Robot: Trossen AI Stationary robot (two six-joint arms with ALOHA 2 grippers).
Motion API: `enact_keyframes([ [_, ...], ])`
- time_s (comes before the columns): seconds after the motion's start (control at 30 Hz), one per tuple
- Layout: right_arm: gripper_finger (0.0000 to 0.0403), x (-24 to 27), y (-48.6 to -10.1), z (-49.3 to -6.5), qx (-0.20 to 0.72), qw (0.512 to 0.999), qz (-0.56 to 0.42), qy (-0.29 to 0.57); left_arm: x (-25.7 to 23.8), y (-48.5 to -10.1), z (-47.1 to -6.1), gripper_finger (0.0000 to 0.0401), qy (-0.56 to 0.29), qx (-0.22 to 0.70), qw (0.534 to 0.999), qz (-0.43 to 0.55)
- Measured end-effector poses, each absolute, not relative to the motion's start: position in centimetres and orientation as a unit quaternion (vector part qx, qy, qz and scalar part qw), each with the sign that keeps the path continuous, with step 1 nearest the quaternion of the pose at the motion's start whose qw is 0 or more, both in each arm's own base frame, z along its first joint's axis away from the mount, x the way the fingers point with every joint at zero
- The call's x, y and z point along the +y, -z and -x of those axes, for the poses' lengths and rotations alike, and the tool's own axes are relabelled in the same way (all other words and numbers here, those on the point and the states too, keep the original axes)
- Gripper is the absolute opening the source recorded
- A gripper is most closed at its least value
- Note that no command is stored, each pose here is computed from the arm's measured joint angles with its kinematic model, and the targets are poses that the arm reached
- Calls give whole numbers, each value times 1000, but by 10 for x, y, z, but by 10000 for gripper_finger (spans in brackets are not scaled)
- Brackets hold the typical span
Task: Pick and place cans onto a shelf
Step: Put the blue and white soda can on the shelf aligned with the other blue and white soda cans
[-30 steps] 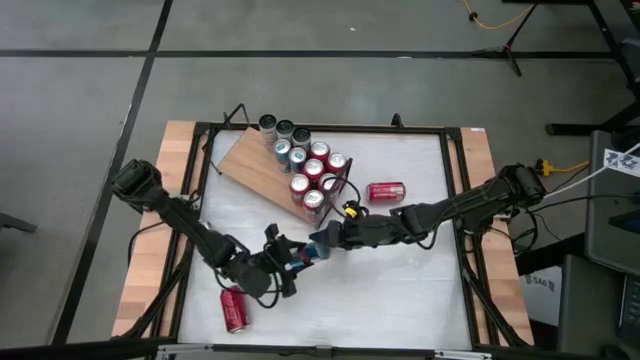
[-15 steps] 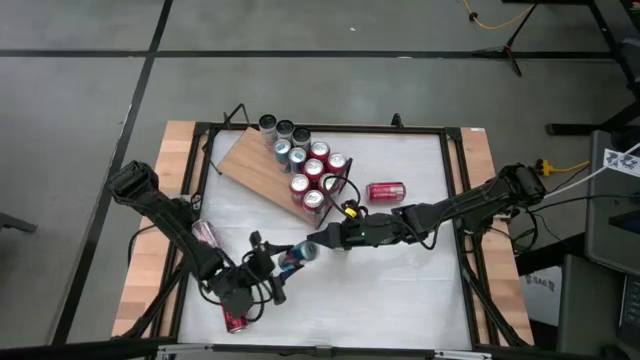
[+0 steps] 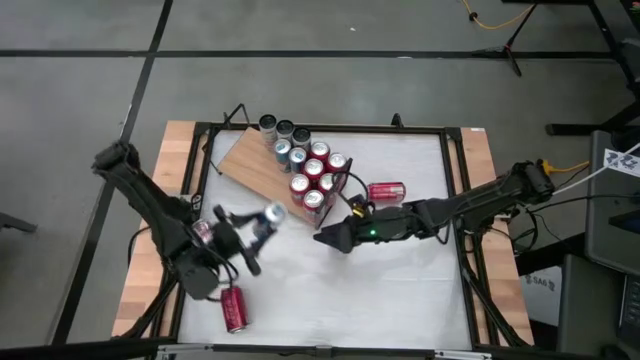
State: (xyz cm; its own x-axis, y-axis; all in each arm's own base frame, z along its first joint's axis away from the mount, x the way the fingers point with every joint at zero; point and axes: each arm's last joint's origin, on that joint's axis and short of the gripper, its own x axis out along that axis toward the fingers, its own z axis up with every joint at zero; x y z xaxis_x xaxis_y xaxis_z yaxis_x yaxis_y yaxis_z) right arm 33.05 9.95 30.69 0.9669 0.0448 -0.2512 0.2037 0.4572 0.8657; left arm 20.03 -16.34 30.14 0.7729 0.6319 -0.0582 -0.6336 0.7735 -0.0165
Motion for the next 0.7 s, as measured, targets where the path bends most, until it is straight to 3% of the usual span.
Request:
enact_keyframes([
  [0.3,331,90,-335,-300,127,897,-423,31,-110,-305,-157,220,-393,5,919,-15],
  [0.7,331,40,-347,-285,144,933,-323,71,-45,-191,-141,220,-505,-47,858,83],
])
